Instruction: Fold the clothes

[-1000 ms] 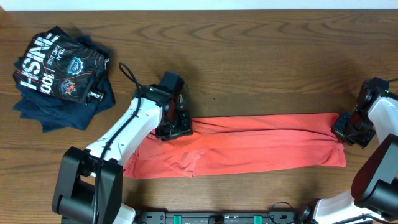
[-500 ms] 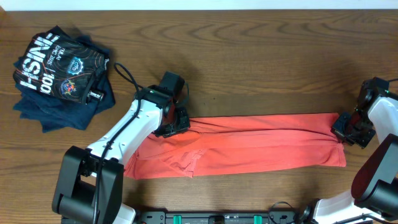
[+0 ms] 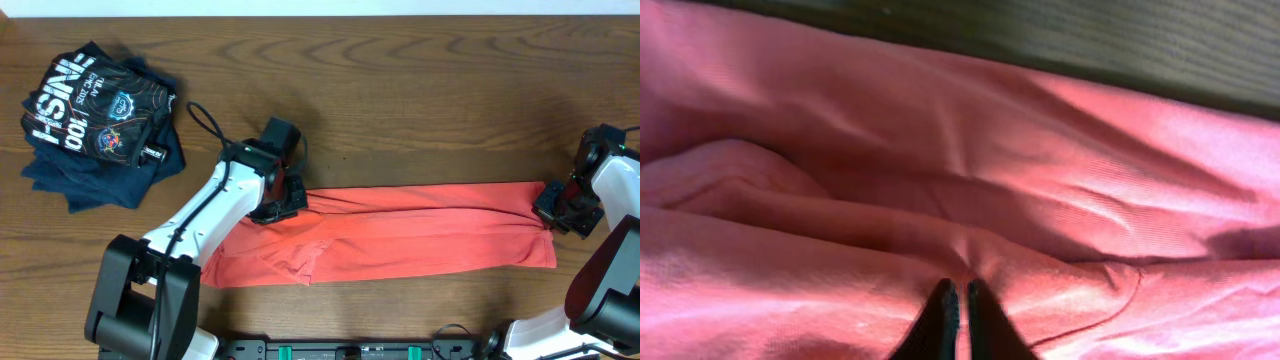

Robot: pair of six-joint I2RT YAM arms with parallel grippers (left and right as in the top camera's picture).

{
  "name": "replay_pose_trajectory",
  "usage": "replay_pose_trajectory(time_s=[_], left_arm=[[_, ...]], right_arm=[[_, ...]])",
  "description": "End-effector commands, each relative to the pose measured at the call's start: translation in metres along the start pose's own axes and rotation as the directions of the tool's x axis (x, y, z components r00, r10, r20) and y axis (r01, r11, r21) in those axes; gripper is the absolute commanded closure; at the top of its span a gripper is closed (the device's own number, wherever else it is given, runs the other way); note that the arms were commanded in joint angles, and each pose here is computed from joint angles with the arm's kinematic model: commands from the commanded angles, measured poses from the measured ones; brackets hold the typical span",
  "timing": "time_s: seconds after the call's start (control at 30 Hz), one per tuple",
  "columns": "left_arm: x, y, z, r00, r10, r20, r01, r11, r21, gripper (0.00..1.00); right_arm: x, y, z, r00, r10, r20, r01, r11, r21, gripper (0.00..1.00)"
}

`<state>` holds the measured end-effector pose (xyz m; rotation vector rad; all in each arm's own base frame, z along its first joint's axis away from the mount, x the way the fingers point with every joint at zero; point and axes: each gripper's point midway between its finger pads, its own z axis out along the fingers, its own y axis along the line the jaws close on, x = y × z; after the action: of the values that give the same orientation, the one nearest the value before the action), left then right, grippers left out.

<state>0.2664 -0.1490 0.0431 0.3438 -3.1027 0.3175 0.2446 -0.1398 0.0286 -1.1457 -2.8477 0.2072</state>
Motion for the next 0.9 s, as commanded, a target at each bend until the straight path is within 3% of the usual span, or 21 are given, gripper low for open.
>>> replay_pose_trajectory(time_s=[0.0, 0.27, 0.5, 0.73, 0.8, 0.87], left_arm=[[0.003, 0.004, 0.003, 1.0, -0.007, -0.007, 0.007, 1.0, -0.018, 0.68], [0.0, 0.018, 0.002, 0.997, -0.067, 0.029, 0.07, 0.993, -0.092, 0.63], [0.002, 0.02, 0.005, 0.996, -0.084, 0.03, 0.087, 0.991, -0.1, 0.62], [0.006, 0.015, 0.014, 0.997, -0.067, 0.036, 0.07, 0.993, -0.091, 0.54], [0.006, 0.014, 0.014, 0.997, -0.062, 0.04, 0.065, 0.994, -0.087, 0.62], [0.005, 0.013, 0.014, 0.997, -0.061, 0.042, 0.065, 0.994, -0.084, 0.81]], right_arm=[[0.0, -0.003, -0.003, 1.0, 0.027, 0.007, -0.027, 1.0, -0.004, 0.97], [0.0, -0.003, -0.003, 1.0, 0.027, 0.007, -0.027, 1.0, -0.004, 0.97], [0.0, -0.003, -0.003, 1.0, 0.027, 0.007, -0.027, 1.0, -0.004, 0.96], [0.001, -0.002, -0.003, 1.0, 0.027, 0.003, -0.026, 1.0, -0.01, 0.96], [0.001, -0.002, -0.003, 1.0, 0.026, 0.003, -0.026, 1.0, -0.01, 0.97], [0.001, -0.002, -0.003, 1.0, 0.026, 0.003, -0.026, 1.0, -0.01, 0.96]])
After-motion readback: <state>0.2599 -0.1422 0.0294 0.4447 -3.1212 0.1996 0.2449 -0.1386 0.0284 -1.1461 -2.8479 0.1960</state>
